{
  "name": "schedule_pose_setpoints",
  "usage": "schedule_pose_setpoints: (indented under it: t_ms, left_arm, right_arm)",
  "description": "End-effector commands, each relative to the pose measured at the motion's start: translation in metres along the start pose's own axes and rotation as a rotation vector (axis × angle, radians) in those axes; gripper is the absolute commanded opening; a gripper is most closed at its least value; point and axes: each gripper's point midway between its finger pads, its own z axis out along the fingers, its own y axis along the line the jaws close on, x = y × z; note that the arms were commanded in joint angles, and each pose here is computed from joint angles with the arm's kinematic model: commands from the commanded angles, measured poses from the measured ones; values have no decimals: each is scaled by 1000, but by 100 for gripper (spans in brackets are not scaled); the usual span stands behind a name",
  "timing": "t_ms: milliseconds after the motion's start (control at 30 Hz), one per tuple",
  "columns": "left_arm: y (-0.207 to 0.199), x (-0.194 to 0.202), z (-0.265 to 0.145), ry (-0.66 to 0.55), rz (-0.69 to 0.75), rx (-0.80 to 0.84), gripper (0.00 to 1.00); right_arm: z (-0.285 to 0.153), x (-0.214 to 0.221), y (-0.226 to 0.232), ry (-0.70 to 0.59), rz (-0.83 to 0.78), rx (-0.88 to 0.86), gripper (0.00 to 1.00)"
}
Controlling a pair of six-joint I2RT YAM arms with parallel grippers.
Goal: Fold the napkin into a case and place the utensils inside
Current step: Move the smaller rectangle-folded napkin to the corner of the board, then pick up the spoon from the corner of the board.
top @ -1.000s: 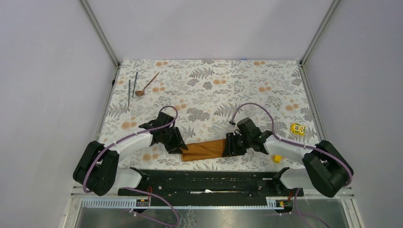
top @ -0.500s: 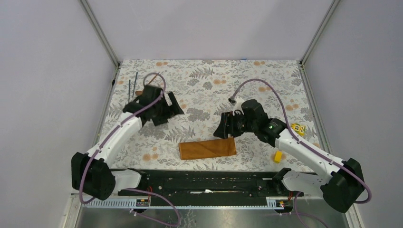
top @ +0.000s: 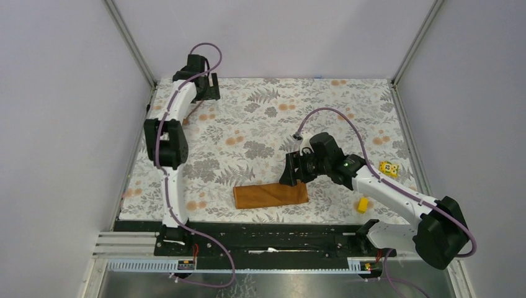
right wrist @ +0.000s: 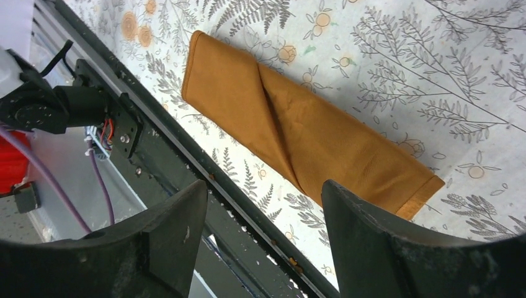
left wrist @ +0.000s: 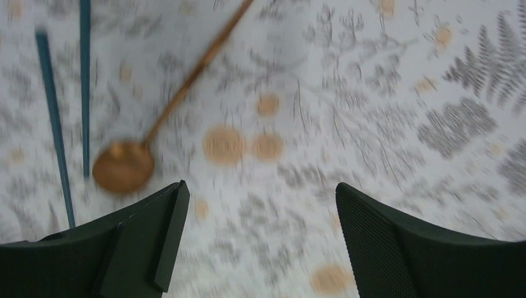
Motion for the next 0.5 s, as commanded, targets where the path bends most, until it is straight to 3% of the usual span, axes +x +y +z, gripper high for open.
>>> schedule_pose_setpoints:
  t_ms: [0,167,467]
  left_arm:
    - [33,-7,30,57,220,-39,94]
    - [43,-23,43,-21,254,-19,99]
    - [83,5,86,83,235,-23,97]
  right_arm:
    - [0,-4,11,-11,-12,-91,75]
    - [-3,0,8,32,-16,-97,74]
    - [1,-16,0,47,2,-102,74]
